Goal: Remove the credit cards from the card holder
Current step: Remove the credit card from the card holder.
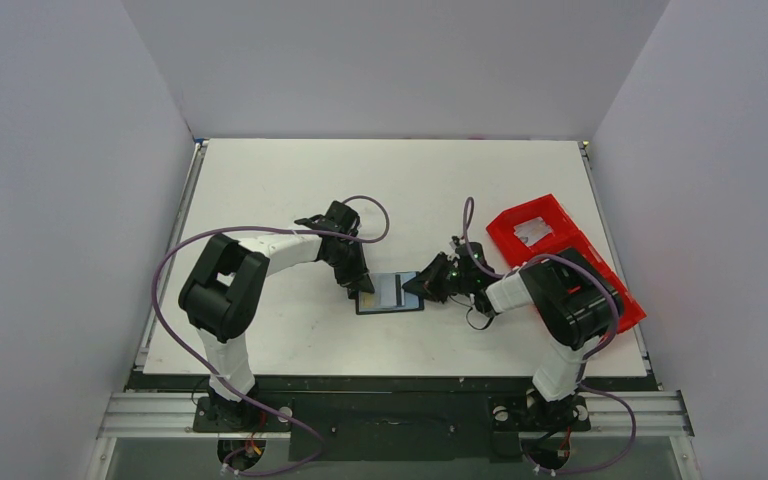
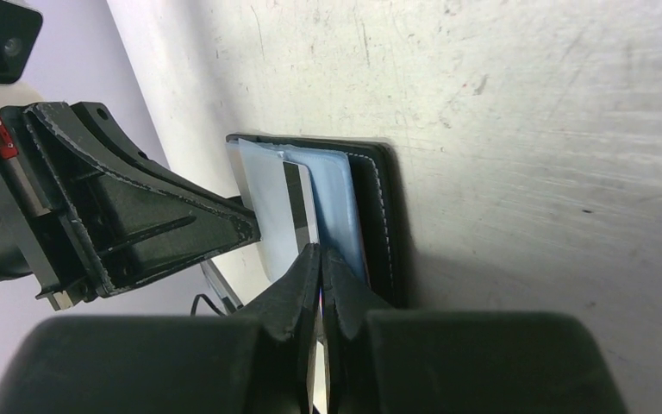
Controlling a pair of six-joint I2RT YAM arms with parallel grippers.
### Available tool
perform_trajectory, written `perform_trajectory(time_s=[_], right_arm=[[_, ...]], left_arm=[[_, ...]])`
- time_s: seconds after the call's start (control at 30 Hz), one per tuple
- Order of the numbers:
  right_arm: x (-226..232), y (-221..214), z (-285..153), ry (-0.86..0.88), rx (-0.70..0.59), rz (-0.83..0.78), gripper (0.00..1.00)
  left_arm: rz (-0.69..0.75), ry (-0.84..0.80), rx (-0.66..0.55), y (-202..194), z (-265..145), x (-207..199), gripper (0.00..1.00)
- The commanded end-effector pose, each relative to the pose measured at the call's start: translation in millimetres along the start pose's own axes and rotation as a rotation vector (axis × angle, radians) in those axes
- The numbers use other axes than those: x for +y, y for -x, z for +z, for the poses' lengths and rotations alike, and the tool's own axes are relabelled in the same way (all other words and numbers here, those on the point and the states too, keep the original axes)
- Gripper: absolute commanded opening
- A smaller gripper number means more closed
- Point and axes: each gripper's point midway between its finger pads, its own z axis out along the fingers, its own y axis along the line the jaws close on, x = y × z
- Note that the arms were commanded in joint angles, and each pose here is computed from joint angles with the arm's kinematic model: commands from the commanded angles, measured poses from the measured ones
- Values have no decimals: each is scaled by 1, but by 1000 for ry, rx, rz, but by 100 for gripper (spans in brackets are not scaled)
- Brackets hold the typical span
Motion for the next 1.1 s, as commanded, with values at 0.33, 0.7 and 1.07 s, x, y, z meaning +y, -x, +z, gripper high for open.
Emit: perform_trajectory(time_s=[0.33,0.7,1.07], right_arm=[[-14,18,-11,-72,-53,-39,0],[-15,22,-16,-78,-64,-45,0],[-16,22,-21,-82,-67,-49,0]], left_arm=[[-14,150,-16,0,-2,45,0],[10,158,-49,7,-17,40,0],[23,163,-71,10,-27,40,0]])
